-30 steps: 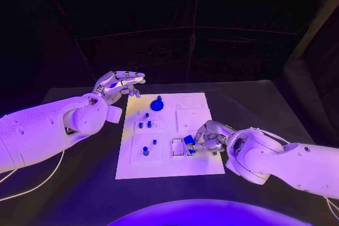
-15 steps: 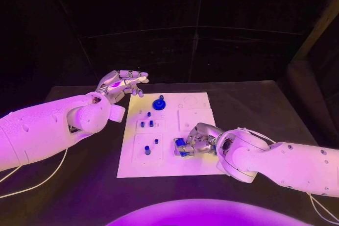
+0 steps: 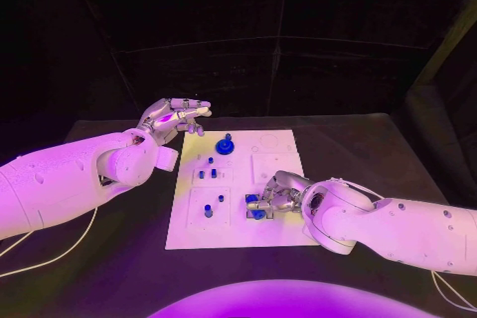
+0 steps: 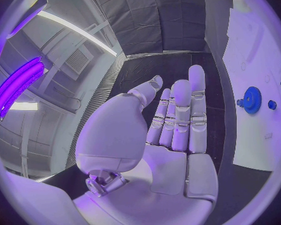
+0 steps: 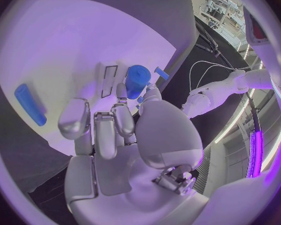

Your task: Assemble the parts on the task board

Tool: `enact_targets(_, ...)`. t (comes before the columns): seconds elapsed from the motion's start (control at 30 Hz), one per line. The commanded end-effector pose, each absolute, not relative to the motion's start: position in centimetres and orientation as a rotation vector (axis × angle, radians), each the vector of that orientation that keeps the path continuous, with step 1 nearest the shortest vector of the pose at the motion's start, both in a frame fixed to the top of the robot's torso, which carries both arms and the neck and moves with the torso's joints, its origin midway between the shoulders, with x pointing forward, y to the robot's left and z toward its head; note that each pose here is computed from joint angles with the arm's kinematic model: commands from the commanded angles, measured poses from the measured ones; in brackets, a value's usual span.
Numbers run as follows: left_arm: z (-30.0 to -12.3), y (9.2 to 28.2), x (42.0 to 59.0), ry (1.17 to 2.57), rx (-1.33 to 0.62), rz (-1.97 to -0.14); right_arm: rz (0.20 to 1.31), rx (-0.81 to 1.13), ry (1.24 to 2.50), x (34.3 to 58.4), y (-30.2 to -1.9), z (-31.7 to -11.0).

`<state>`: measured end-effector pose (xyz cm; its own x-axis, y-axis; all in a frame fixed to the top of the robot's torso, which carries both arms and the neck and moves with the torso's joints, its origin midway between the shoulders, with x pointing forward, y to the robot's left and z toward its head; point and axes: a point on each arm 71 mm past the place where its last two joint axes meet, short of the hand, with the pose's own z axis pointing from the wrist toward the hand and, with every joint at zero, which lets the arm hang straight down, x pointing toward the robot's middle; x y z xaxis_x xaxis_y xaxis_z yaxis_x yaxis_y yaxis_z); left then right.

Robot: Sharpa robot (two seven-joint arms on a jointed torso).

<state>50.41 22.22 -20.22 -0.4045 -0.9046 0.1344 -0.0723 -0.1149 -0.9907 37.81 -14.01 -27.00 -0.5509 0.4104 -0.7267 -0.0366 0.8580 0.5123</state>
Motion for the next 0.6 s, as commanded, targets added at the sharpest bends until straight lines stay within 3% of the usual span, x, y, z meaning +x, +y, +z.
enact_targets(0.03, -20.09, 22.11, 50.41, 1.490, -1.107, -1.609, 0.574, 0.242, 2.050, 38.01, -14.03, -26.73)
enact_targets(0.6, -20.09, 22.24, 50.42, 1.489, -1.106, -1.609, 0.595, 0.176, 2.011, 37.47, -14.04, -26.03)
